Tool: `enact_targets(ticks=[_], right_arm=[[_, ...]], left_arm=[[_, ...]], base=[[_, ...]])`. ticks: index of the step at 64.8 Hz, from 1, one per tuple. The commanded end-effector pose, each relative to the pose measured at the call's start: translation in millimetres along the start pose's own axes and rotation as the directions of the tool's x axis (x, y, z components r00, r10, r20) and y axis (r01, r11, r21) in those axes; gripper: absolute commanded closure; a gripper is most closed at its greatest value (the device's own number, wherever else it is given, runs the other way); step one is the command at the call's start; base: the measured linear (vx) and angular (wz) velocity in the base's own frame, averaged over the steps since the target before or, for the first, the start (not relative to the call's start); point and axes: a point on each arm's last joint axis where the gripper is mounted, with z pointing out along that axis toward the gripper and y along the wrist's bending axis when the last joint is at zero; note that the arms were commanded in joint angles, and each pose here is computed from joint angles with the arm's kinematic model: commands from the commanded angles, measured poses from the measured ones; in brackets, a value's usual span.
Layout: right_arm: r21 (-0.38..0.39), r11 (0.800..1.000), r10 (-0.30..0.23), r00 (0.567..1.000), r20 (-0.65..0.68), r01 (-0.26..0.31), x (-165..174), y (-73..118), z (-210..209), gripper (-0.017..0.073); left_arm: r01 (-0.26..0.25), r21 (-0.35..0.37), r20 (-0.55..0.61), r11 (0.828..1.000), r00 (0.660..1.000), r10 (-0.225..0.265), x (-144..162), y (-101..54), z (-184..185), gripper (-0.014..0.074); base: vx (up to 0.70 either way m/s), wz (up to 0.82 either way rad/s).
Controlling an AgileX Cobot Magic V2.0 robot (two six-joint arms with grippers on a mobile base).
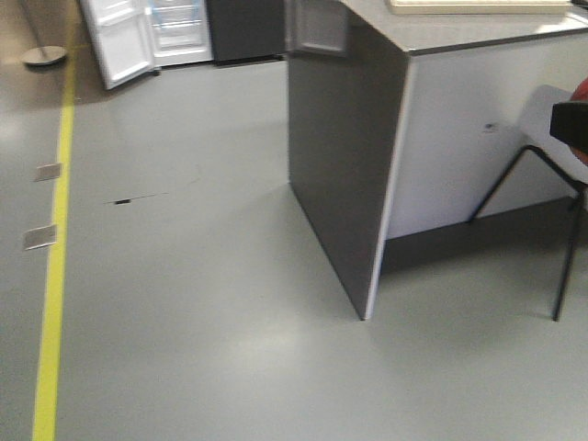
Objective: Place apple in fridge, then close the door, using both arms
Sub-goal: 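Turn the base away from the counter holding the apple in right gripper, then drive toward the open white refrigerator carrying the apple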
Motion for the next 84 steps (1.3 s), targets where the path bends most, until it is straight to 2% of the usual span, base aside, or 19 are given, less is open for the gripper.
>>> enact_targets(ticks=[1,32,84], right_arm=[[0.030,1.000,0.007,0.995,0.101,-0.010,-14.1,0.0,-7.3,0.0500],[0.030,1.000,0.007,0.995,0.101,-0.010,-14.1,0.0,-7.3,0.0500],[0.030,1.000,0.007,0.995,0.101,-0.010,-14.1,0.0,-7.3,0.0500]], left_arm=[[0.014,0.012,0.105,1.000,0.994,-0.015,-13.7,-0.4,-2.3,0.0600],[0.014,0.012,0.105,1.000,0.994,-0.015,-13.7,-0.4,-2.3,0.0600],[0.014,0.012,0.105,1.000,0.994,-0.015,-13.7,-0.4,-2.3,0.0600]], base=[[0.04,0.47],[0.05,0.40],[0.06,0.23]])
